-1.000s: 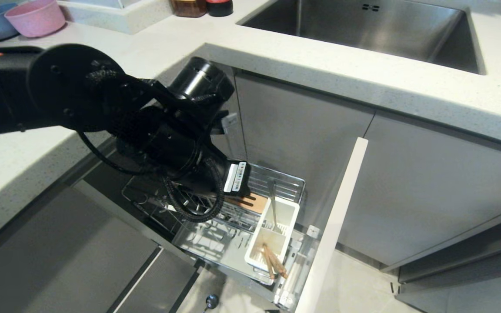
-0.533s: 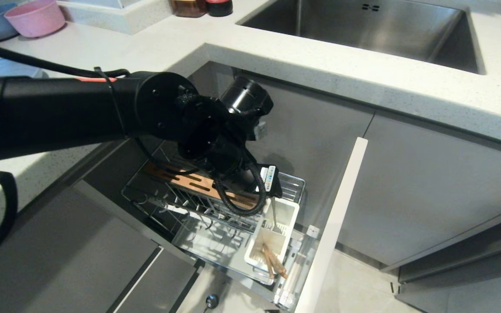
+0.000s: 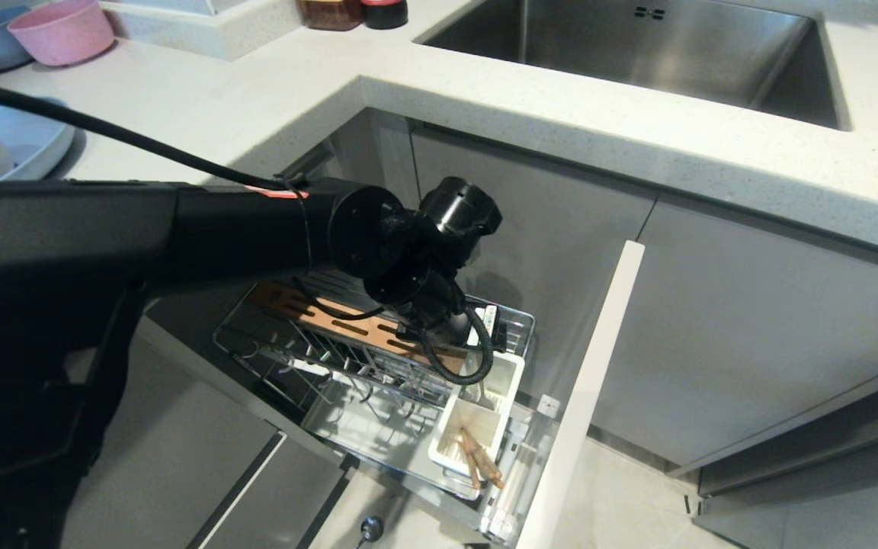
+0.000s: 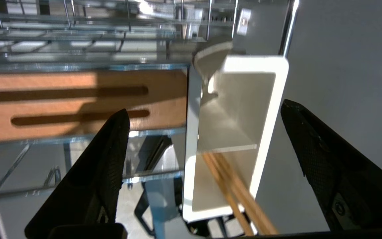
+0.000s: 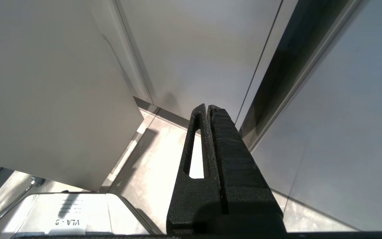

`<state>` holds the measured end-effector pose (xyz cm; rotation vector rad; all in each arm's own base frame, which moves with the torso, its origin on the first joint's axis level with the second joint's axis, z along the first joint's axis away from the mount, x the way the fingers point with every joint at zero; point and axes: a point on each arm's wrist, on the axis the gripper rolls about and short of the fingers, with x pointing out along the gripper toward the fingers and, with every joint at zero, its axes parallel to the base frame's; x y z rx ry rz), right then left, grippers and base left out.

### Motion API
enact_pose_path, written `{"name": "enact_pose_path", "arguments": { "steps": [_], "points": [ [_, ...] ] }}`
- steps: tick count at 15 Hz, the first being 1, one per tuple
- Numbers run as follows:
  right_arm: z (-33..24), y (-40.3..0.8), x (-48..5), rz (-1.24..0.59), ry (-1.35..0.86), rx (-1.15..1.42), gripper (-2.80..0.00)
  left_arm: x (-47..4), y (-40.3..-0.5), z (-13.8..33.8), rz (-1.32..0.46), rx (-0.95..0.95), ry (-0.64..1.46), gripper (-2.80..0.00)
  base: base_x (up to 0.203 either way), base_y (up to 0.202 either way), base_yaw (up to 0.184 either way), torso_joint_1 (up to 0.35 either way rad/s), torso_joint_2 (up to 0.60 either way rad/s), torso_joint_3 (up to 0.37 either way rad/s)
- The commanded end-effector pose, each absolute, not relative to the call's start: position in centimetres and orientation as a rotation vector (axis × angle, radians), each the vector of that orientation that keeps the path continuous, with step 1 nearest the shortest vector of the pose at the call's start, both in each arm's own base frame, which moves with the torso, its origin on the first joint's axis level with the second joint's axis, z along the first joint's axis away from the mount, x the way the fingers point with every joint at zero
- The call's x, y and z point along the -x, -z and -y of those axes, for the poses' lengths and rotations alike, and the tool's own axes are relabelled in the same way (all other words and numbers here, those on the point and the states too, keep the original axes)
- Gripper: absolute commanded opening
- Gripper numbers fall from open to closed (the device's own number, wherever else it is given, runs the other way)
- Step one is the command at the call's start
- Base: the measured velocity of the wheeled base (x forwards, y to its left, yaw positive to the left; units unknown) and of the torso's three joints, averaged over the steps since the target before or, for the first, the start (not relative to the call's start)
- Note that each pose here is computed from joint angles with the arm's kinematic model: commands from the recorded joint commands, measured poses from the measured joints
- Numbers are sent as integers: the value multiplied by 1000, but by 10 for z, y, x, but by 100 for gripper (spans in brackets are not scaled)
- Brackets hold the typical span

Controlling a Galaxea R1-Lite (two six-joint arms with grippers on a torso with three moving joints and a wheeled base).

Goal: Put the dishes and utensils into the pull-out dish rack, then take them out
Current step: Take the fork out of the cupboard

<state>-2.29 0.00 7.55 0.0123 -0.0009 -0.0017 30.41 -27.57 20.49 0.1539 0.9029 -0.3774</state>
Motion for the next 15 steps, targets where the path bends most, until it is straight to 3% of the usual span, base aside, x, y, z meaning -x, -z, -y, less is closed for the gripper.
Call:
{"name": "enact_pose_path", "arguments": {
  "steps": [1,14,15],
  "points": [
    [0,-75,23,0,2,-12,-280,-308,-200,276,-912,-147,363,0,0,0,0,0,0,0],
    [0,-75,23,-1,2,-12,-280,-314,-194,280,-900,-121,356,0,0,0,0,0,0,0],
    [0,-75,23,-2,2,-12,-280,-313,-194,280,-902,-123,356,-280,0,0,0,0,0,0]
  ]
}}
